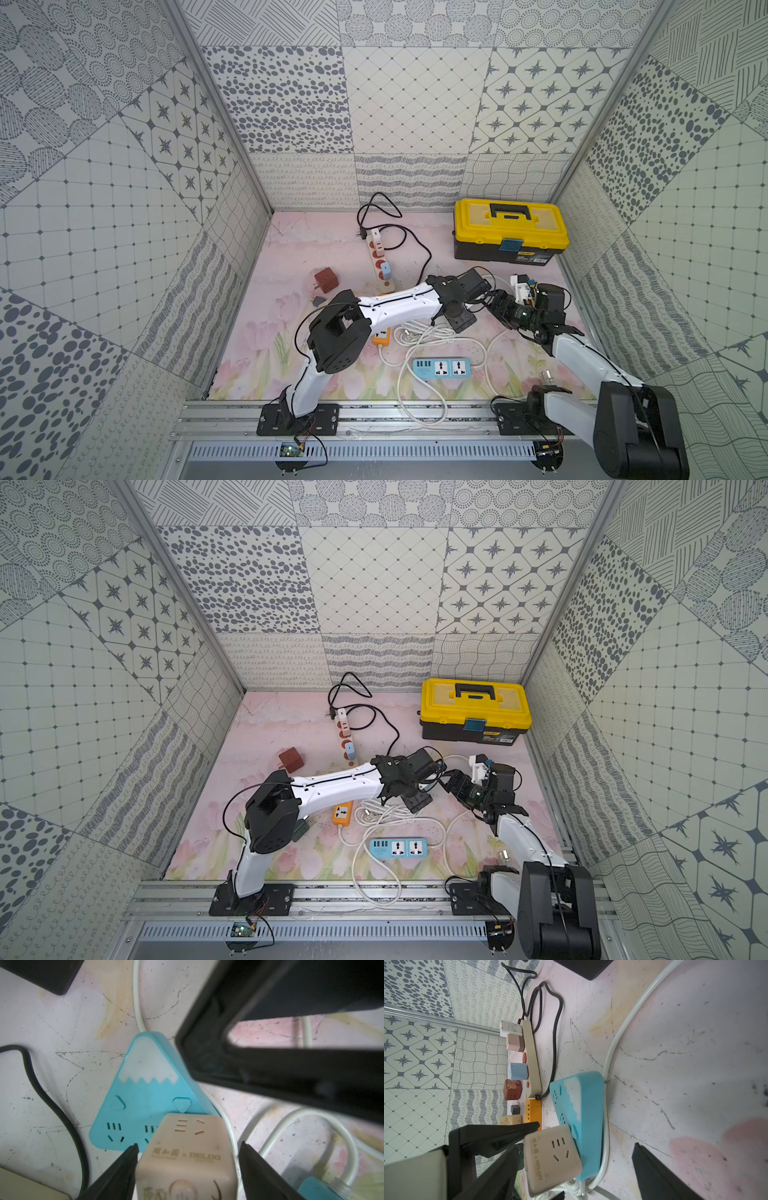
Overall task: Pull the plug off the socket
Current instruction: Remove the plug from the socket.
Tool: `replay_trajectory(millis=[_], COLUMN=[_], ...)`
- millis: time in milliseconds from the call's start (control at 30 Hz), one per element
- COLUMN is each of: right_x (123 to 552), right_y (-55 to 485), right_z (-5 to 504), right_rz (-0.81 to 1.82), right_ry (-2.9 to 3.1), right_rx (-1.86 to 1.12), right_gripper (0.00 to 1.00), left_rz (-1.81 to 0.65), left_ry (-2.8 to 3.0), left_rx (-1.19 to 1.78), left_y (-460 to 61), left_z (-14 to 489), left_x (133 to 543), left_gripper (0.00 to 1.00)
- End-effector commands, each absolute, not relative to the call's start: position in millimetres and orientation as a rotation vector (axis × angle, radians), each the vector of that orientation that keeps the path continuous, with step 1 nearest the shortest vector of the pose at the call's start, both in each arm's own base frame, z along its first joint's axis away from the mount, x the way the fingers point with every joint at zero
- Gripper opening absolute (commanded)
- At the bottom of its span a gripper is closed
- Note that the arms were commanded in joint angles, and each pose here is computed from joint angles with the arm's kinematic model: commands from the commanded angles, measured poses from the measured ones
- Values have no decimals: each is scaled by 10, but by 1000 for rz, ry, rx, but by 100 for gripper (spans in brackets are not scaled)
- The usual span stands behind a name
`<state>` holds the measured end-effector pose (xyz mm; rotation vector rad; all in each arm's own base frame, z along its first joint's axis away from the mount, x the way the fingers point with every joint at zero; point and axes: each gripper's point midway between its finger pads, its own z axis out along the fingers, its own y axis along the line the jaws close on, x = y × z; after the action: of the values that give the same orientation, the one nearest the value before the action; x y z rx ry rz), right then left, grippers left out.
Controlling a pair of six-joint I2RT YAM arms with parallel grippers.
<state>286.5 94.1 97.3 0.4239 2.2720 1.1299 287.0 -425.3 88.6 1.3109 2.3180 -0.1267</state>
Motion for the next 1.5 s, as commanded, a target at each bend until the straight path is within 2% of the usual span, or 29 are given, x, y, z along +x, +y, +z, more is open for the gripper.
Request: replay_trajectory(millis=[0, 200, 400, 500, 733, 967, 1067, 1167, 1233, 1300, 1467], right_x=[2970, 3028, 3149, 3206, 3236, 3400, 3421, 3405, 3380, 3362, 3330], right_y=[961, 1167, 1346, 1397, 1705, 1705, 1718, 1757, 1789, 1815, 1819], right_z=[1036, 957, 840, 744, 649, 628, 634, 665, 699, 712, 655], right_rz=[1137, 1210, 1240, 1237, 1205, 1164, 1171, 1198, 1220, 1232, 1226], right_ry=[2250, 2299, 2342, 2375, 2450, 2443, 2431, 2405, 2385, 2377, 2402], right_rx=[371, 314, 273, 268, 115, 121, 107, 70, 41, 25, 60], right_gripper=[89, 88, 87, 85, 78, 69, 57, 50, 39, 31, 26], left_rz=[-75, -143, -289, -415, -626, -726, -773, -850, -883, -900, -820], left_ry=[2432, 2454, 2449, 2420, 2309, 2236, 2239, 2262, 2286, 2300, 2226], left_rx=[1318, 1315, 1275, 1237, 1207, 1261, 1229, 1178, 1148, 1127, 1158], left_y=[-3994, -3985, -4023, -4035, -4067, -4098, -4054, -4013, -3985, -3975, -4069], left_z=[789, 737, 756, 829, 1011, 1076, 1137, 1182, 1170, 1166, 1202], left_x=[2810, 2783, 2809, 2831, 2832, 2730, 2758, 2802, 2838, 2865, 2916], left_gripper=[71, 62, 32, 28, 25, 22, 22, 22, 22, 22, 18])
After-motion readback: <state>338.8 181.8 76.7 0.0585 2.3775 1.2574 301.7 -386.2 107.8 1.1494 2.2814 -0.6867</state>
